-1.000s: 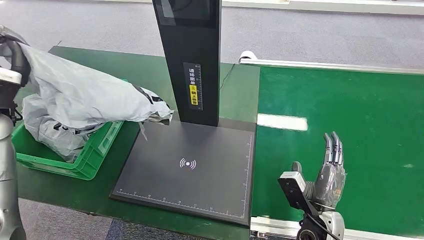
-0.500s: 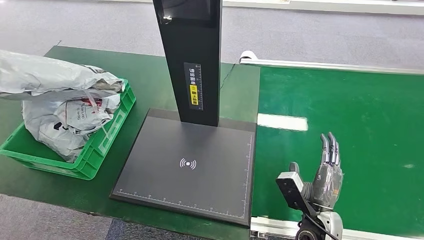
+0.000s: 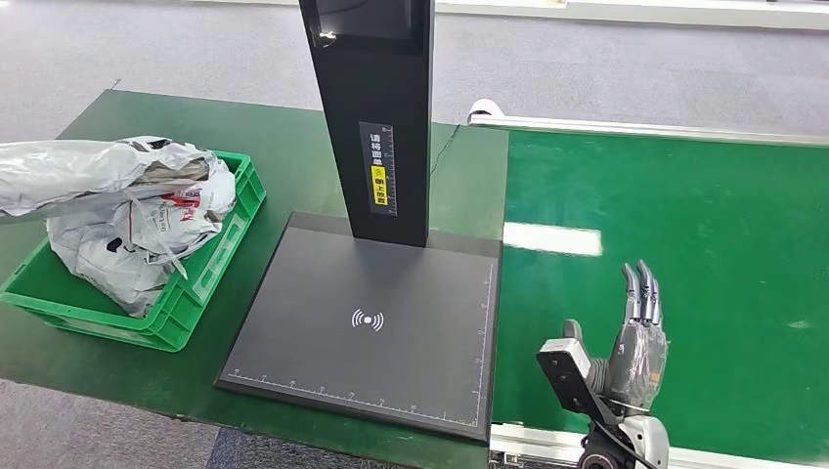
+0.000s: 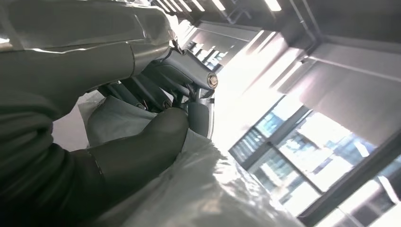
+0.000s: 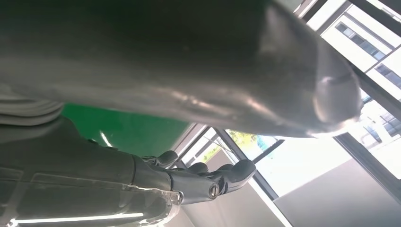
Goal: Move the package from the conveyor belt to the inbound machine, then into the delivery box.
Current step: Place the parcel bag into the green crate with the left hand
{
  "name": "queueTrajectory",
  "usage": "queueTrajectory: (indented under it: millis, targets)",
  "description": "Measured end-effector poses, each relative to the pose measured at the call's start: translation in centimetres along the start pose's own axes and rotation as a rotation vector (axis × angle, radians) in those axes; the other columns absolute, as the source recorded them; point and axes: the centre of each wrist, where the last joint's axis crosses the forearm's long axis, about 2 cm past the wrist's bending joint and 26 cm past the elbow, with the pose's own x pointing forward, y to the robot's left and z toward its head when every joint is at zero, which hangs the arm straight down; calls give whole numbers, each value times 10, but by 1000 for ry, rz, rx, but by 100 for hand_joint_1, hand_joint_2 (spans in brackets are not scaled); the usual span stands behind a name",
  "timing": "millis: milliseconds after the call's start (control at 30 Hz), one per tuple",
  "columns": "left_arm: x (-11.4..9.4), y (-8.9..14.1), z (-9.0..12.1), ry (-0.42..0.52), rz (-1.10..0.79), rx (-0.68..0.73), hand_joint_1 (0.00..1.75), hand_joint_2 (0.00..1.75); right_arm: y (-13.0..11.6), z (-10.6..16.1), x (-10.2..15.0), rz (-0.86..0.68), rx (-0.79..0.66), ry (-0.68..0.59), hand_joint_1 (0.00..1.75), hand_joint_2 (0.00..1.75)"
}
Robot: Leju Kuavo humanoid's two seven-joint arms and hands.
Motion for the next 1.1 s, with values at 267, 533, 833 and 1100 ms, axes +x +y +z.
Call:
queueTrajectory:
  millis: [267, 533, 833, 1100]
  targets:
    - [-16, -14, 21, 71, -52, -68, 175, 175, -3, 1, 3, 1, 6, -2, 0, 0]
    - [-20, -24, 34, 42, -47, -190, 125, 175, -3, -1, 5, 4, 9, -4, 0, 0]
    - [-13, -34, 37, 41, -34, -240, 0, 175, -4, -2, 6, 4, 4, -7, 0, 0]
    - [-8, -36, 35, 18, -7, -215, 0, 175, -4, -2, 5, 4, -4, -5, 0, 0]
